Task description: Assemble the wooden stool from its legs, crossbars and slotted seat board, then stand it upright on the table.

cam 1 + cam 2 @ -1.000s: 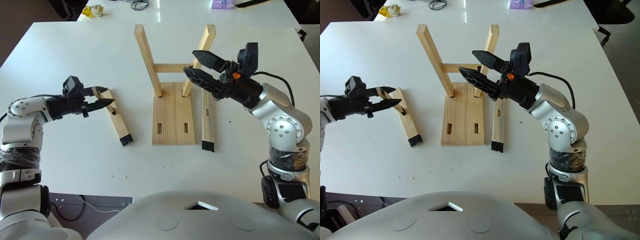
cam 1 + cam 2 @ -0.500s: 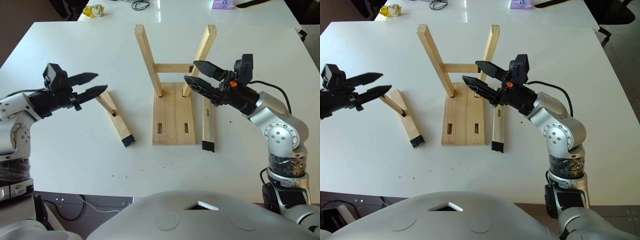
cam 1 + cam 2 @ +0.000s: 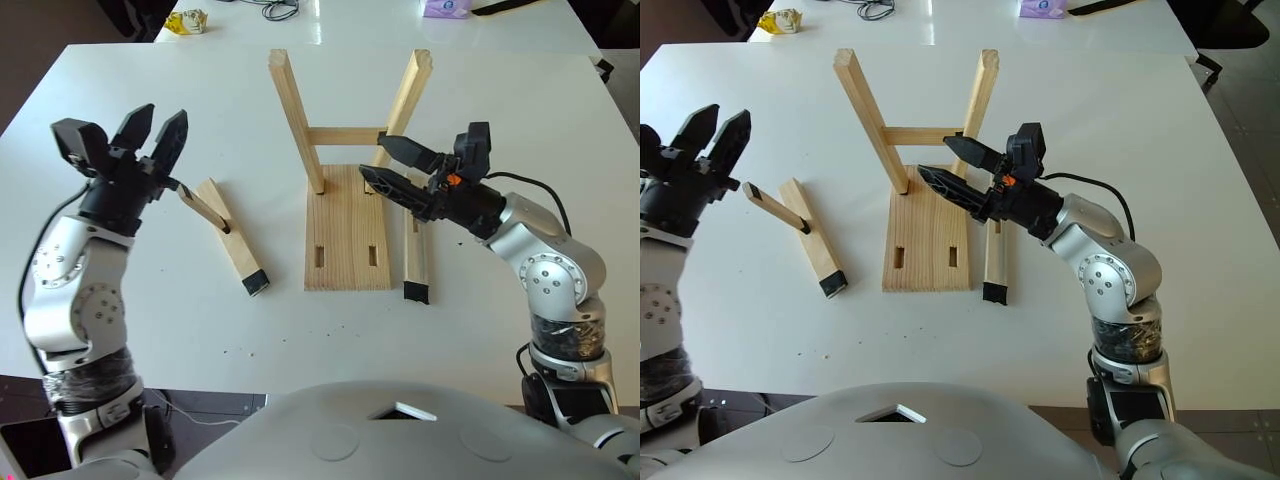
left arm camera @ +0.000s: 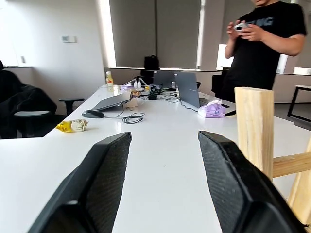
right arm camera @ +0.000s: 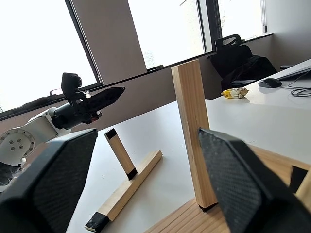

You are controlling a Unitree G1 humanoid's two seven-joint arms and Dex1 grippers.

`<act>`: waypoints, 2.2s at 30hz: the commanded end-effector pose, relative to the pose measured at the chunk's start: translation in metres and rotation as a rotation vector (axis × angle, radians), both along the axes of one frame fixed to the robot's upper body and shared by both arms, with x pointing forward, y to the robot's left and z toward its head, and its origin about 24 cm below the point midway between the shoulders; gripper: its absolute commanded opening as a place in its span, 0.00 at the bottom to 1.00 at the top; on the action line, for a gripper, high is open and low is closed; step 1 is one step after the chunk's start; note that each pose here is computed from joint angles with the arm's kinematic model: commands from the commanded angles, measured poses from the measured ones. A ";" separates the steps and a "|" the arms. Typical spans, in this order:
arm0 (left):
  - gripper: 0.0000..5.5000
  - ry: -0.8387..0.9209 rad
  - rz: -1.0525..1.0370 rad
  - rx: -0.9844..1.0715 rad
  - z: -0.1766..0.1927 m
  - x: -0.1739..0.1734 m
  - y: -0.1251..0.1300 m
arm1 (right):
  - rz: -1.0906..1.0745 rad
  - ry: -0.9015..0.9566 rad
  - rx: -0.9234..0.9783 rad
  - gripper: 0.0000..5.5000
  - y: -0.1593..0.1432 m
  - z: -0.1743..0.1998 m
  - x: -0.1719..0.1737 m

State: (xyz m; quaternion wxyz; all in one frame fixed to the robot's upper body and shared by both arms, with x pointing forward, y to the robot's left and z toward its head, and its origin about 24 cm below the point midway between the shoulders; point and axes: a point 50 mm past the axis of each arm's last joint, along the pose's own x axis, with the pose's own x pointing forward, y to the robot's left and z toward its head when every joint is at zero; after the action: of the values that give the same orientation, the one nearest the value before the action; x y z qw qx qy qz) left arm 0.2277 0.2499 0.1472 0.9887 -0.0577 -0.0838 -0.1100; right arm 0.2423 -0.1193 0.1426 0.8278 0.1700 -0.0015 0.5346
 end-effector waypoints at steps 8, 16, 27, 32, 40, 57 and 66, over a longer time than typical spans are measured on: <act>0.47 -0.242 0.068 -0.014 0.040 -0.006 -0.009 | 0.033 -0.023 -0.024 0.69 -0.001 0.007 0.009; 0.47 0.281 0.121 0.040 -0.054 0.005 -0.008 | 0.026 -0.022 -0.019 0.69 0.000 0.007 0.009; 0.47 0.070 0.101 -0.059 -0.029 0.005 -0.009 | 0.036 -0.005 0.004 0.69 0.002 0.007 0.005; 0.47 -0.229 0.139 -0.098 0.044 -0.005 0.004 | 0.045 0.014 0.016 0.69 0.003 0.005 0.004; 0.51 -0.079 -0.179 -0.195 0.061 -0.030 -0.064 | -0.020 0.030 0.028 0.69 -0.003 0.000 -0.005; 0.65 0.875 -0.084 -0.226 -0.046 -0.065 -0.051 | -0.188 0.036 0.044 0.69 -0.014 -0.009 -0.018; 0.65 0.843 0.179 -0.218 -0.033 -0.051 -0.067 | -0.155 0.052 0.038 0.69 -0.012 -0.010 -0.018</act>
State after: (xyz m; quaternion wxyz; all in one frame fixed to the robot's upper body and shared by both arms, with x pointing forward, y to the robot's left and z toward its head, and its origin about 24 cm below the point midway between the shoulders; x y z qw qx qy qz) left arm 0.1773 0.1843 0.1198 0.9354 -0.1961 0.2939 -0.0140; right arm 0.2232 -0.1316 0.1310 0.8663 0.2035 -0.0072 0.4562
